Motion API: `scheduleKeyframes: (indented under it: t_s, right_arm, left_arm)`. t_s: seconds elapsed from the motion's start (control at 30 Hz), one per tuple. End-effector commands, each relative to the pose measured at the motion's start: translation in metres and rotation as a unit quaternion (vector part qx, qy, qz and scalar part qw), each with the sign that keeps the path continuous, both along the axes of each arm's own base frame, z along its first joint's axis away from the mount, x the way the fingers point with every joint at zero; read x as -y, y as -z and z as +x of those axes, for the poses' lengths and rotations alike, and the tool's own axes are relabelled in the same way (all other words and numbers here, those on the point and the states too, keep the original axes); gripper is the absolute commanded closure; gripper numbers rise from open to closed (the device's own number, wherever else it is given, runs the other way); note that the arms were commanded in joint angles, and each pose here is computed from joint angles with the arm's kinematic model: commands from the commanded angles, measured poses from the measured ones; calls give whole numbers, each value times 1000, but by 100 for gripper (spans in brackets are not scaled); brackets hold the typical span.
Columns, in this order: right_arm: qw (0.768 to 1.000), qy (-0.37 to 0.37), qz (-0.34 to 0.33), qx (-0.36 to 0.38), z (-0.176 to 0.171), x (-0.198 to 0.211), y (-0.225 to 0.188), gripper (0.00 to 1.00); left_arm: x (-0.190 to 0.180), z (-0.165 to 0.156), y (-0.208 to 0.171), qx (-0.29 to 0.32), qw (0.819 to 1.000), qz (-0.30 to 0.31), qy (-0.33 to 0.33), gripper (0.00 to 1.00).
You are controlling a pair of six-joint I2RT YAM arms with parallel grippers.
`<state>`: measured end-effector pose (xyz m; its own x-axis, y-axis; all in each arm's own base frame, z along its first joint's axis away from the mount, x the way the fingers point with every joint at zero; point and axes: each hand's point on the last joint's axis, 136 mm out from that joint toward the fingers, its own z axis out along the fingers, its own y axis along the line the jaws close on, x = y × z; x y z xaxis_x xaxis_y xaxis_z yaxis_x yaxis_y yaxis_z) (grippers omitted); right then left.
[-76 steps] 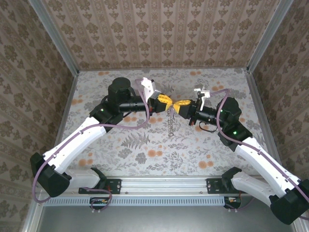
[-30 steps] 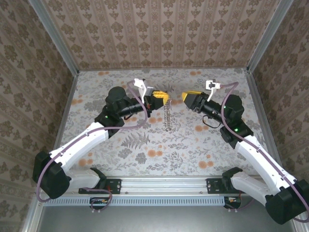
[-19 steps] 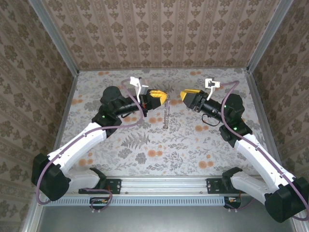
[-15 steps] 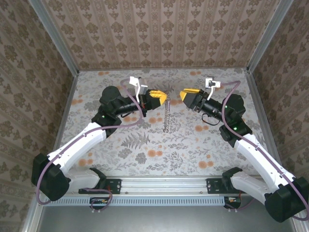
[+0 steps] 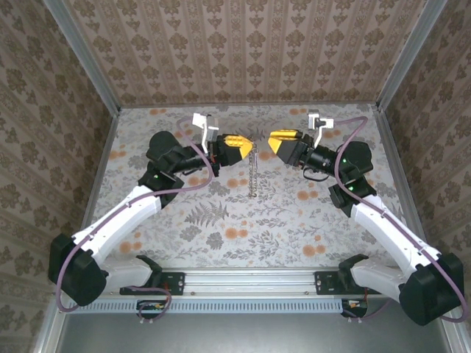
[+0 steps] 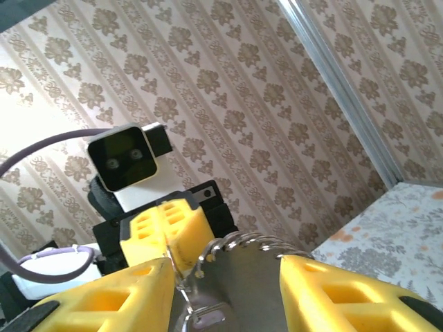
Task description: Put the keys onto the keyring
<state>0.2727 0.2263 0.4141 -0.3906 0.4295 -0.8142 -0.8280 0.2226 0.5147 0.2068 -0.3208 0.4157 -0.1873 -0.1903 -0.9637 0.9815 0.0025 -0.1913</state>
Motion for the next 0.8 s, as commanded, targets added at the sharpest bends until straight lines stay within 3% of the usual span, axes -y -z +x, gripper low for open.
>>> scheduleKeyframes:
  t_s: [0.0, 0.37, 0.77]
  right_arm:
    - [998, -31, 17, 46, -16, -5, -27, 54]
    - [998, -52, 15, 45, -17, -24, -24, 54]
    - [997, -57, 16, 43, -15, -32, -24, 60]
  left_arm:
    - [-7, -6, -28, 26, 999, -42, 14, 100]
    - [-6, -2, -30, 21, 999, -46, 12, 100]
    - [-5, -1, -28, 18, 999, -46, 13, 100]
